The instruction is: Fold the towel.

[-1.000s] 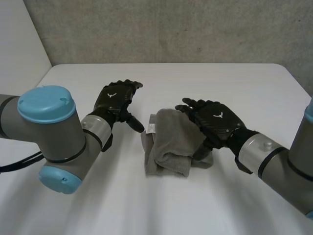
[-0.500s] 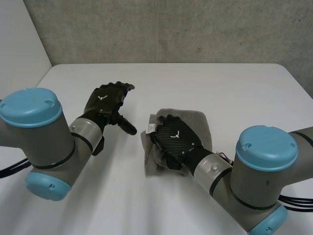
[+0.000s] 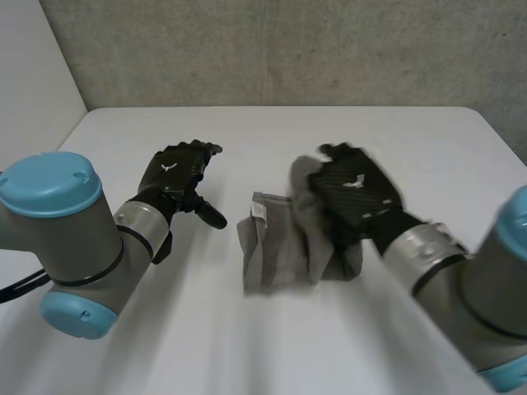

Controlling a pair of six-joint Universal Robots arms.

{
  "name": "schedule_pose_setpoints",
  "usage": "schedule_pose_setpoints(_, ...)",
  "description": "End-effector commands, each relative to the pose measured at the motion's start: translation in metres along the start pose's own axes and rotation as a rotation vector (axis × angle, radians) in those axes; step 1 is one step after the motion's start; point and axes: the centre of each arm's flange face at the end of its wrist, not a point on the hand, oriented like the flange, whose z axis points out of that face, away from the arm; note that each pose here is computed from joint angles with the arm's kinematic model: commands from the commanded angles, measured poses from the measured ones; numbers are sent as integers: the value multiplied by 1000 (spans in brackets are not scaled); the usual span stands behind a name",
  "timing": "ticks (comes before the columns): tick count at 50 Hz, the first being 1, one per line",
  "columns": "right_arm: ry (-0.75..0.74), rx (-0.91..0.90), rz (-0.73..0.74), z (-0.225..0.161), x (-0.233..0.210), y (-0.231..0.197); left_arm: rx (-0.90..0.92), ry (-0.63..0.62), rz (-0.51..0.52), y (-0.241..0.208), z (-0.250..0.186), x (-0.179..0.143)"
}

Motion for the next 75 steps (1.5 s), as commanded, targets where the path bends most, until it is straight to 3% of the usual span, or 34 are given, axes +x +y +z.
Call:
schedule_pose_setpoints(1, 98, -107, -10, -23, 51, 37, 9, 22, 8, -3, -1, 8)
schedule_pose_setpoints(11, 169, -217, -33, -41, 80, 72, -15, 122, 24, 7, -10, 45)
schedule_pose_setpoints(26, 142, -318, -13, -58, 78, 97, -67, 270, 57, 37, -21, 101)
schedule_pose_setpoints(52, 109, -374, -8, -64, 72, 99, -277, 285, 96, 68, -64, 102)
schedule_pose_setpoints(64, 109, -376, -4, -65, 72, 100, -174, 274, 269, 74, -47, 101)
schedule_pose_setpoints(75, 108, -380, 0, -66, 71, 101, -147, 265, 320, 77, -42, 102)
